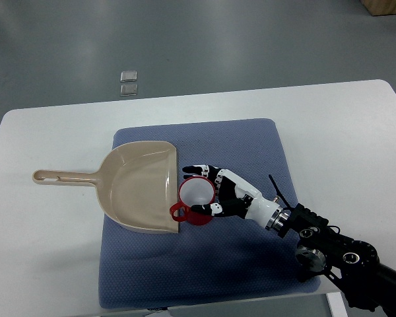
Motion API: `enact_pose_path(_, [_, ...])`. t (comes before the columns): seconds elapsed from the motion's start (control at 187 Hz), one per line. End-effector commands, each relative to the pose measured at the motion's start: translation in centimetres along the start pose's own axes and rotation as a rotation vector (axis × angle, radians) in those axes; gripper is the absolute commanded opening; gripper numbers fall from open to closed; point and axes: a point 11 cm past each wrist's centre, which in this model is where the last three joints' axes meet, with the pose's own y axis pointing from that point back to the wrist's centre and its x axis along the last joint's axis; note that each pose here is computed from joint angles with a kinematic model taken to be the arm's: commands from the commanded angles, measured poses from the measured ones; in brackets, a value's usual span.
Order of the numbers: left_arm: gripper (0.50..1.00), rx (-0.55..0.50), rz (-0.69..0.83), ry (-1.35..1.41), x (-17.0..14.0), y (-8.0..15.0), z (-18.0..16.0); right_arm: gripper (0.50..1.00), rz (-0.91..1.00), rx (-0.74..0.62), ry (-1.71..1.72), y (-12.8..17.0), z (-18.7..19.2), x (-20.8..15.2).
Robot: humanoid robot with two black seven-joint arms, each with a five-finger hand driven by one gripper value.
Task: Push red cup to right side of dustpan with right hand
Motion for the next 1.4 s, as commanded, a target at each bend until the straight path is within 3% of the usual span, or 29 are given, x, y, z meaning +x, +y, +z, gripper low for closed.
enact_pose_path(0.0, [1.000,0.000,0.000,0.000,0.0,0.0,0.0,0.924,0.001,-0.004,0.002,0.3,-0.1,0.4])
enact_pose_path(0.796, [1.000,0.000,0.000,0.000,0.0,0.0,0.0,0.924,-0.017,0.020,0.024,1.1,-1.6,0.8])
enact_pose_path(1.031, [1.000,0.000,0.000,-0.001,0.0,0.0,0.0,0.924,0.027,0.012,0.050,2.5,-2.3,3.0])
enact_pose_path(1.394, [1.000,-0.001,0.000,0.000,0.0,0.0,0.0,0.921,0.229,0.079,0.046,4.7,-6.0,9.6])
